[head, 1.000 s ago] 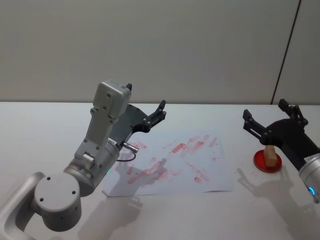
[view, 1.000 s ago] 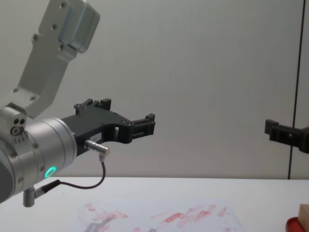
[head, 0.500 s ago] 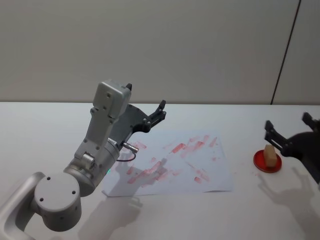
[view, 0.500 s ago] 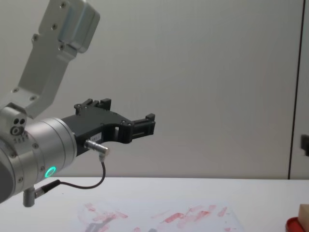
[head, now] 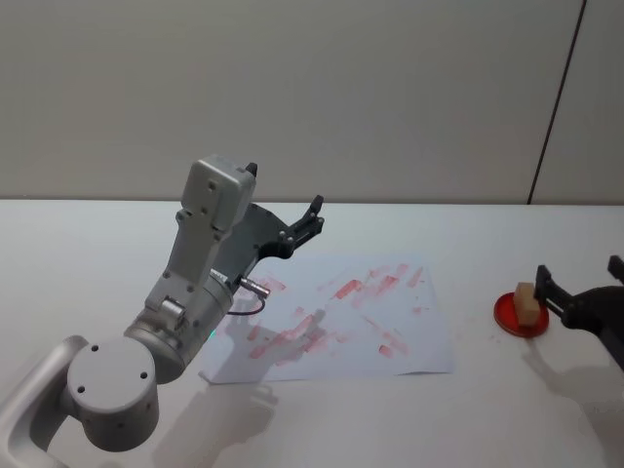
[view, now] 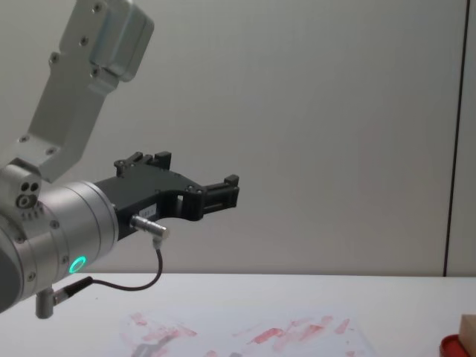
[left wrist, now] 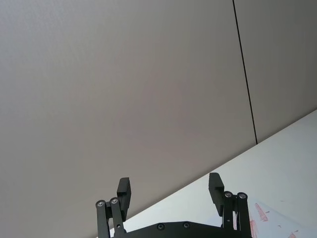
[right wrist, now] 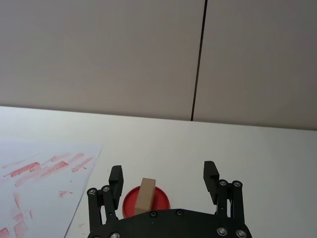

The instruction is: Use the one hand to pick up the stamp and affix it onto the A4 paper.

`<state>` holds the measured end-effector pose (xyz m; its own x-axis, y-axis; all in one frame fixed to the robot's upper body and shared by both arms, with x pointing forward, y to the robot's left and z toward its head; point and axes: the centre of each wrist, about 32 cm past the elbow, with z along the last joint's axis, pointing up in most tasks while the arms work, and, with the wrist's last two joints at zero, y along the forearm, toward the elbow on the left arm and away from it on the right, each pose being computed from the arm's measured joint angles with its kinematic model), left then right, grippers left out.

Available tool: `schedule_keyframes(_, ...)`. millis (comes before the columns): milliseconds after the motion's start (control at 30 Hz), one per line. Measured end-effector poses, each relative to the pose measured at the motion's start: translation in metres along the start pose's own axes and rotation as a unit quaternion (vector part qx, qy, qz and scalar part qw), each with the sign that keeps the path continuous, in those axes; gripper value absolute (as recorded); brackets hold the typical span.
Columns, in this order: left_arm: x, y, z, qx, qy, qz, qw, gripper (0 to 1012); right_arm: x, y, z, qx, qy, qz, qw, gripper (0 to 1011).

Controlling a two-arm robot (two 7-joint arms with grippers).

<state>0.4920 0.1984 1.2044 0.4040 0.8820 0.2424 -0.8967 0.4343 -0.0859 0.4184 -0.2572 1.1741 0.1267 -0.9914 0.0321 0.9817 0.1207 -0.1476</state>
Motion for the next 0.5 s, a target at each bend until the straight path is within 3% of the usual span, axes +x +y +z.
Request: schedule_keyframes(500,0.0,0.0,0.0,0.0,0.0,0.0,1.0,1002,-0.011,0.05,-0.004,-0.074,0.002,0.012,0.9972,1001)
